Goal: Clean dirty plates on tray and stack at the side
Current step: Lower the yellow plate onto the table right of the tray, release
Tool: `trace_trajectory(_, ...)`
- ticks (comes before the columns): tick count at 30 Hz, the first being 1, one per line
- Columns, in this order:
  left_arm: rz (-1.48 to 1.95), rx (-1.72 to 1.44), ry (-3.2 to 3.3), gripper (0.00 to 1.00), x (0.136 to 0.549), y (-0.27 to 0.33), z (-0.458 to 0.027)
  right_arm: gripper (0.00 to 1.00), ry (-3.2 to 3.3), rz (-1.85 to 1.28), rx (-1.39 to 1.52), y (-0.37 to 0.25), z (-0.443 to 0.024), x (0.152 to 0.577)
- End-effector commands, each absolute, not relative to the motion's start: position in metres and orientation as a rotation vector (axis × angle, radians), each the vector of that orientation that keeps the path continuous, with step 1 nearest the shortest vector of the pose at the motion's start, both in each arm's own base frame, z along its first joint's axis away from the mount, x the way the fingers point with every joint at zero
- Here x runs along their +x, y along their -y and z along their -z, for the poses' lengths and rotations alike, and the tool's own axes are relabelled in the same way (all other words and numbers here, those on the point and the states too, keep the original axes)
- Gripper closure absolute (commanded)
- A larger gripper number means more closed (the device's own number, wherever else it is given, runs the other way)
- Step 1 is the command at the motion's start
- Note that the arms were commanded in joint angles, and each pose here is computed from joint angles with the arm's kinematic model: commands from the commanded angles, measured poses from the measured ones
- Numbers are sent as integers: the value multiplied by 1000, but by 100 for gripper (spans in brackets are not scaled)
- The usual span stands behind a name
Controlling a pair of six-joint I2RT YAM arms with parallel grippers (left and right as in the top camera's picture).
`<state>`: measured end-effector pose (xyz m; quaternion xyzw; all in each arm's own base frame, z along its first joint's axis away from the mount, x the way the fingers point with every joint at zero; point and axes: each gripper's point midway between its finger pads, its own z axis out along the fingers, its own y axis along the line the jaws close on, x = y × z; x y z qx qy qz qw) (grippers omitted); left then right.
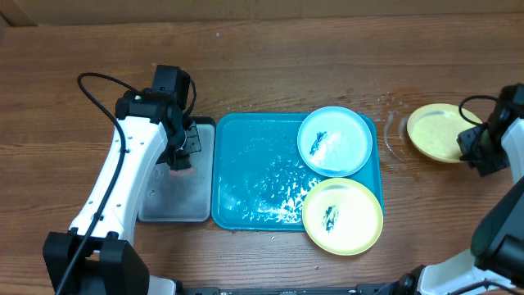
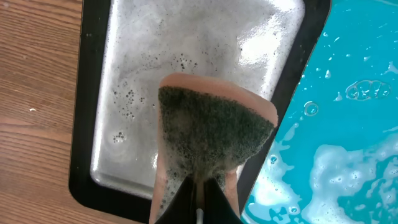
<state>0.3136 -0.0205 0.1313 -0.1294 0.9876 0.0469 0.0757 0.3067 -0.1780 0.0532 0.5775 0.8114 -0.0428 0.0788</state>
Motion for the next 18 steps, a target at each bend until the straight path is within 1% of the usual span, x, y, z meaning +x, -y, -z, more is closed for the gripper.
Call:
trace_trajectory(1, -131, -383, -2970, 96, 313, 20, -129, 96, -2469, 99, 1725, 173, -40, 308)
trace_trajectory(2, -131, -383, -2970, 96, 313, 20, -129, 93, -2478, 95, 1721, 171, -39, 309)
trace_trajectory(3, -131, -383, -2970, 96, 313, 20, -129, 89, -2490, 87, 1707, 169, -39, 310)
trace_trajectory(4, -131, -383, -2970, 96, 313, 20, -129, 78, -2519, 61, 1665, 165, -39, 313)
trace_trajectory(5, -131, -383, -2970, 96, 313, 20, -129, 70, -2542, 32, 1627, 159, -39, 316)
trace_trajectory(9, -131, -383, -2970, 96, 313, 20, -129, 66, -2579, 15, 1548, 145, -44, 324)
trace_trajectory(11, -131, -383, -2970, 96, 313, 20, -129, 63, -2584, 28, 1472, 136, -59, 332)
trace_trajectory(13, -131, -383, -2970, 96, 313, 20, -129, 63, -2576, 30, 1402, 128, -77, 338)
trace_trajectory(15, -131, -382, -2970, 96, 313, 20, -129, 63, -2588, -4, 1259, 113, -100, 347)
trace_trajectory(18, -131, -383, -2969, 96, 313, 20, -129, 60, -2614, -133, 913, 70, -139, 364)
